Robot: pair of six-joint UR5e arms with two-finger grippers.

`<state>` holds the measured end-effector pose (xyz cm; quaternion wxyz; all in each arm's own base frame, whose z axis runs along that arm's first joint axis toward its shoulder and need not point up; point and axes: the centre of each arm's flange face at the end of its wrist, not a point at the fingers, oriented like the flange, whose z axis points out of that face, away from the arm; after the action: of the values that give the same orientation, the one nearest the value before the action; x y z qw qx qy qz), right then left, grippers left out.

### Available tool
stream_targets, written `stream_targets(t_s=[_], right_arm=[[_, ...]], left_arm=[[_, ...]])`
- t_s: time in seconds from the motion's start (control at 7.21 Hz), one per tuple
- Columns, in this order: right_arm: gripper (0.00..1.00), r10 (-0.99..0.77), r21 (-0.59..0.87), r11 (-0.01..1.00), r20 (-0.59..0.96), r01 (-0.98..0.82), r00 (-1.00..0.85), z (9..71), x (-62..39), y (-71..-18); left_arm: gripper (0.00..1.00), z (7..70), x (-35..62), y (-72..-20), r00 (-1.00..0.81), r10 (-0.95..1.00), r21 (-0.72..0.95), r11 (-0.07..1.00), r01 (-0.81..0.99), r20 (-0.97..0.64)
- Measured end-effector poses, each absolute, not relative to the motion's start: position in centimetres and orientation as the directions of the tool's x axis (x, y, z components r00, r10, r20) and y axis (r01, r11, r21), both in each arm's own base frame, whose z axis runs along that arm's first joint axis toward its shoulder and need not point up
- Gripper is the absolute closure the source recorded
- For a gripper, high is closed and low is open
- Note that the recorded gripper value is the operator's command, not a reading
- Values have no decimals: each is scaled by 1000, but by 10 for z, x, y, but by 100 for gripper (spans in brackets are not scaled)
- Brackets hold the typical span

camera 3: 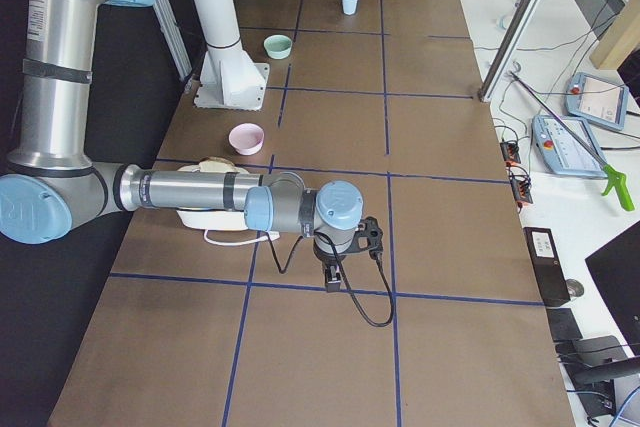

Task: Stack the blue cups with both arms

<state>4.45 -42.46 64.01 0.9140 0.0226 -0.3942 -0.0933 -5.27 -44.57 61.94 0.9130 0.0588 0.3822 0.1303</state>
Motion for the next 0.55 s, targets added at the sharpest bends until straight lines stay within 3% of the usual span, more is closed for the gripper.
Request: stream_targets(t_s=[0.55], right_arm=[[0,-202,142,979,750,145,629,625,41,-426]], left_arm=[[0,599,-46,-464,655,386,342,918,-201,-650]])
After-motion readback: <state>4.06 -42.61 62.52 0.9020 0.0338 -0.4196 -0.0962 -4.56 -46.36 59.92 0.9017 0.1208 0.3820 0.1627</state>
